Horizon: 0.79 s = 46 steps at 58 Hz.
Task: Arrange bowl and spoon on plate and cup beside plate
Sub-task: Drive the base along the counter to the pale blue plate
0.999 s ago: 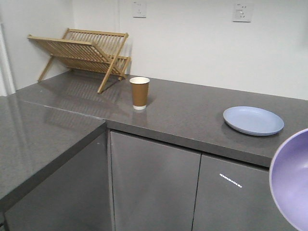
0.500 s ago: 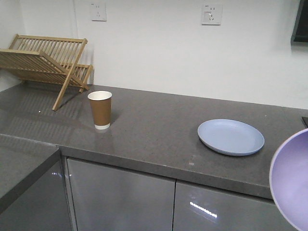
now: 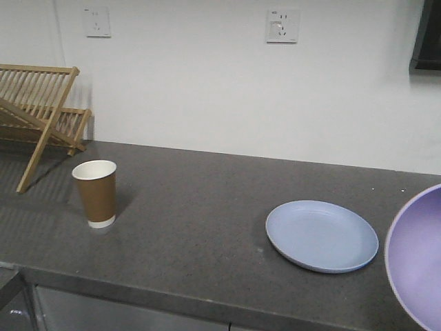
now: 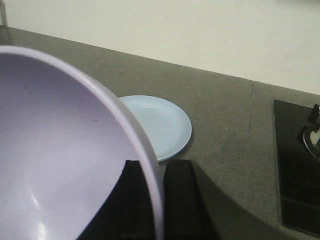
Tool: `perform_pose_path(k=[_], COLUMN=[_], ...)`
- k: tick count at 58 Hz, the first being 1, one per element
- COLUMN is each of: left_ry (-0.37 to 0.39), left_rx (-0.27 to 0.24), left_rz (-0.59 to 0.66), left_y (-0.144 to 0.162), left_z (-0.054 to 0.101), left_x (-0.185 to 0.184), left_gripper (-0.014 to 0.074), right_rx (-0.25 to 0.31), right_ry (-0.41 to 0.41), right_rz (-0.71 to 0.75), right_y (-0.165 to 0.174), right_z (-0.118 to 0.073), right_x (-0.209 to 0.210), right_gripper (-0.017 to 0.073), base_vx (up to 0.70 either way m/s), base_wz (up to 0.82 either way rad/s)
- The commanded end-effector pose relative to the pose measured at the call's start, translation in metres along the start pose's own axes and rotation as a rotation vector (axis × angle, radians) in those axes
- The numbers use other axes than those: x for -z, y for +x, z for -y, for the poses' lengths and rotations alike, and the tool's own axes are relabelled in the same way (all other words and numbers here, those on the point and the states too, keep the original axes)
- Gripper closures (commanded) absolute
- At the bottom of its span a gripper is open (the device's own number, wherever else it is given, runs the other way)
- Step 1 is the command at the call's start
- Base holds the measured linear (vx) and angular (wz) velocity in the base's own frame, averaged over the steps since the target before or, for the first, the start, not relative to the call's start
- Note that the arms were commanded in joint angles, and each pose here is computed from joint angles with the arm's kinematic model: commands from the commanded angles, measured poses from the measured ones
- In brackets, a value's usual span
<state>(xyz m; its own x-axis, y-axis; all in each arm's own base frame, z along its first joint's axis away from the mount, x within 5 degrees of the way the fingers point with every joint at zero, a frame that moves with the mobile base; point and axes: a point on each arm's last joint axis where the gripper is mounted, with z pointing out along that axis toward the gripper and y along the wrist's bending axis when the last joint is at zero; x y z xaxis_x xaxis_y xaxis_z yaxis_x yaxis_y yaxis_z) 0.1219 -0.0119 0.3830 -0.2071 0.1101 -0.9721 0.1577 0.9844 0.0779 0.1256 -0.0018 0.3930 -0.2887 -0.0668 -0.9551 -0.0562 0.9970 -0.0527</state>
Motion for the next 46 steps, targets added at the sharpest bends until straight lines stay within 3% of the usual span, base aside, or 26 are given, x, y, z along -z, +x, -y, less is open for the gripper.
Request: perform_pose_path(k=[1,46], left_ry=[-0.017,-0.017], left_rx=[0.017,0.017], left_rz=[0.096,0.096], left_y=[-0.0139,-0.0139], left_z=[-0.0016,-0.0016], left_x=[0.0028,0.0028], left_gripper=[0.0594,0.0594], right_rx=[-0.001,-0.001], right_ry=[0.03,0.03], right_rz=[0.112,0.112], right_y=[-0.0157,-0.0157], right_z=[0.0026,0.0026], right_x=[0.0053,0.0053], right_gripper=[0.0568,0.0568], base_vx=[0.34,0.27], base_wz=[-0.23,-0.31])
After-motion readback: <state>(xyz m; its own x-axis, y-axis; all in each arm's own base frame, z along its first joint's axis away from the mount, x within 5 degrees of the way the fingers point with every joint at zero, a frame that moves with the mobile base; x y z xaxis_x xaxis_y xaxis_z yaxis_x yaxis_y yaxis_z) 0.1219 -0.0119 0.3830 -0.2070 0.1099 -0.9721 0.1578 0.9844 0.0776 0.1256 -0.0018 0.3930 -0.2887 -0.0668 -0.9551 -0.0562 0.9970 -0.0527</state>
